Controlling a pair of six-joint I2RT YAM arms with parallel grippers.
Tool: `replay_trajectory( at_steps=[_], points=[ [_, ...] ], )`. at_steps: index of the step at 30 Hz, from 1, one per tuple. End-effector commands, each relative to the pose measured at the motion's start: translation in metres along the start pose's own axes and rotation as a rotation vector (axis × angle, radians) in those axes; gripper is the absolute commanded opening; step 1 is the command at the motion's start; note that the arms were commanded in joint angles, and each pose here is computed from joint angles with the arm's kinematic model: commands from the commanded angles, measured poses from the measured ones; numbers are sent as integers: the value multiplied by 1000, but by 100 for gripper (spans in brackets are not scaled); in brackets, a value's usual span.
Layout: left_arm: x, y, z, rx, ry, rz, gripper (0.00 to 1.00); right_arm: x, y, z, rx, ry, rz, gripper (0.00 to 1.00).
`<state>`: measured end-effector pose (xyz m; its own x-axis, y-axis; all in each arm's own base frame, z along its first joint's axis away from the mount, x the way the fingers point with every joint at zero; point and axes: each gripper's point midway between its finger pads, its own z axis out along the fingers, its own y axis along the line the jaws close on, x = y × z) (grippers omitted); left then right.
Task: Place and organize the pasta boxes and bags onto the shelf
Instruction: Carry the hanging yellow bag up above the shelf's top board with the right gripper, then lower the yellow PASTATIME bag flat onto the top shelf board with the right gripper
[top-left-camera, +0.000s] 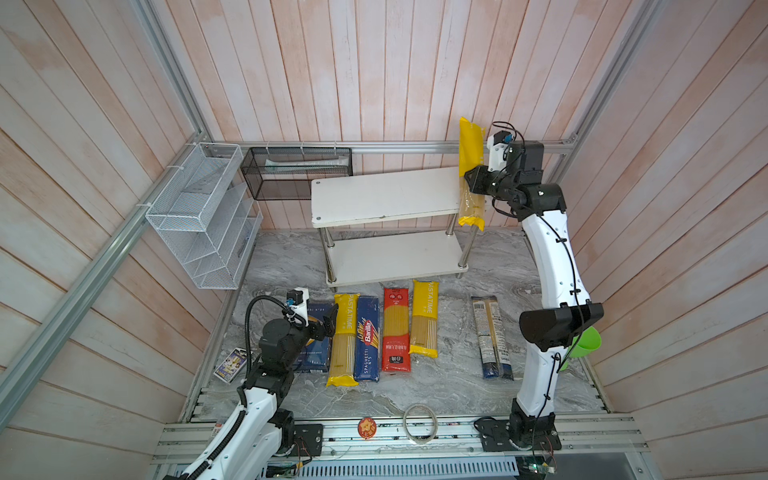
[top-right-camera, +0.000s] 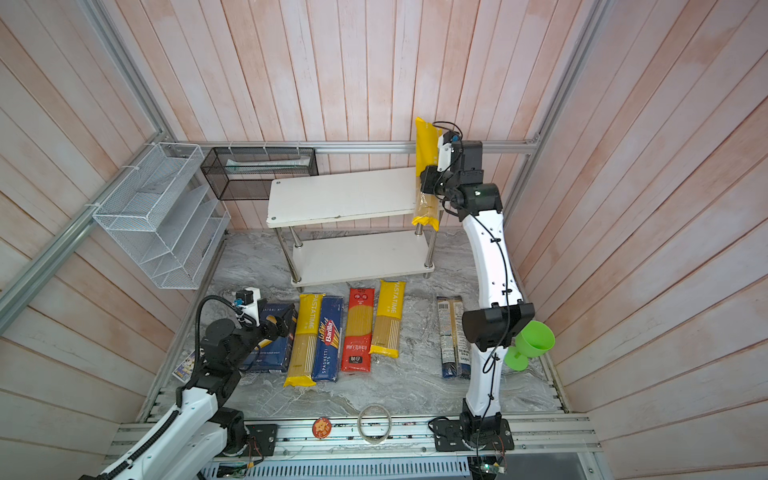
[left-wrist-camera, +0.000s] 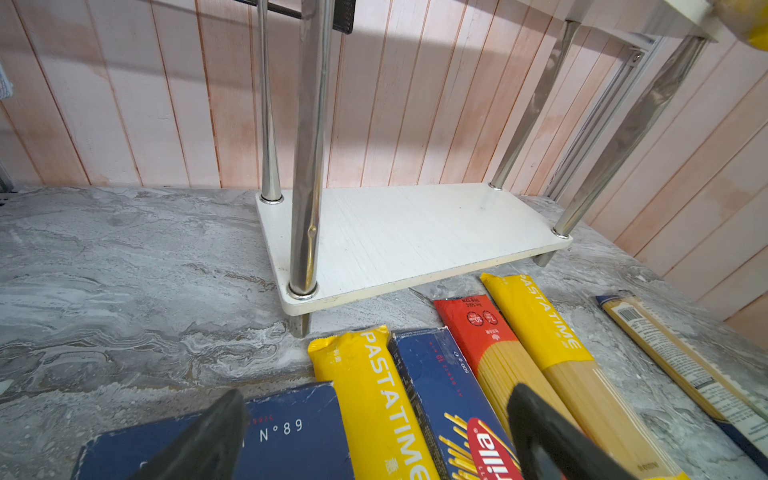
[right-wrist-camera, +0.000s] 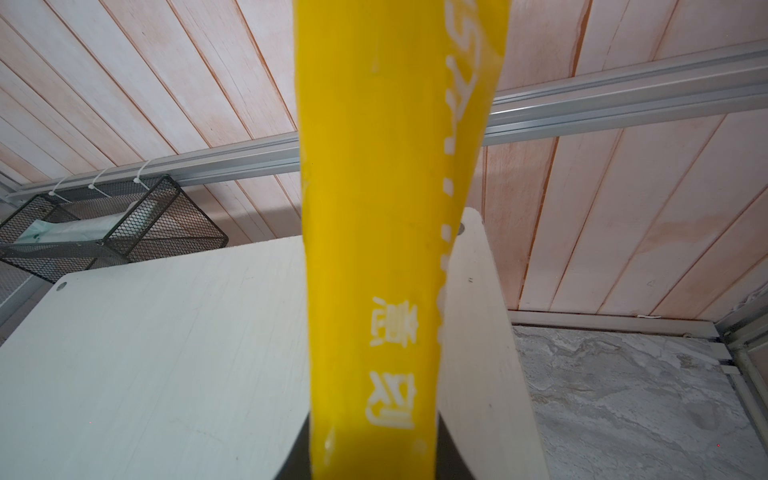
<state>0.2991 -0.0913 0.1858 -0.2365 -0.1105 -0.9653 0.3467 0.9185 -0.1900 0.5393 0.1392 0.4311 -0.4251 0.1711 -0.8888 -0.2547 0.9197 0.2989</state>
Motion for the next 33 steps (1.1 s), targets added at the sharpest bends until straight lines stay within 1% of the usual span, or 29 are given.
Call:
replay_trajectory(
  at_steps=[1, 6, 11, 19, 23, 25, 33],
  points=[
    [6, -3, -2, 18, 12, -9, 100, -14, -3, 13, 21, -70, -27, 0],
    [6, -4, -2, 18, 13, -10, 100, -13, -5, 13, 37, -71, -14, 1],
    [6, -3, -2, 16, 13, -9, 100, -14, -4, 13, 39, -75, -12, 11],
    [6, -3, -2, 14, 11, -9, 100, -13, -6, 16, 50, -77, -1, 23],
    [7, -3, -1, 15, 16, -11, 100, -15, -7, 17, 56, -84, 5, 33],
    [6, -3, -1, 14, 15, -10, 100, -15, -7, 18, 56, -86, 10, 40],
    [6, -3, -1, 16, 14, -9, 100, -13, -7, 22, 54, -85, 20, 41]
  ],
)
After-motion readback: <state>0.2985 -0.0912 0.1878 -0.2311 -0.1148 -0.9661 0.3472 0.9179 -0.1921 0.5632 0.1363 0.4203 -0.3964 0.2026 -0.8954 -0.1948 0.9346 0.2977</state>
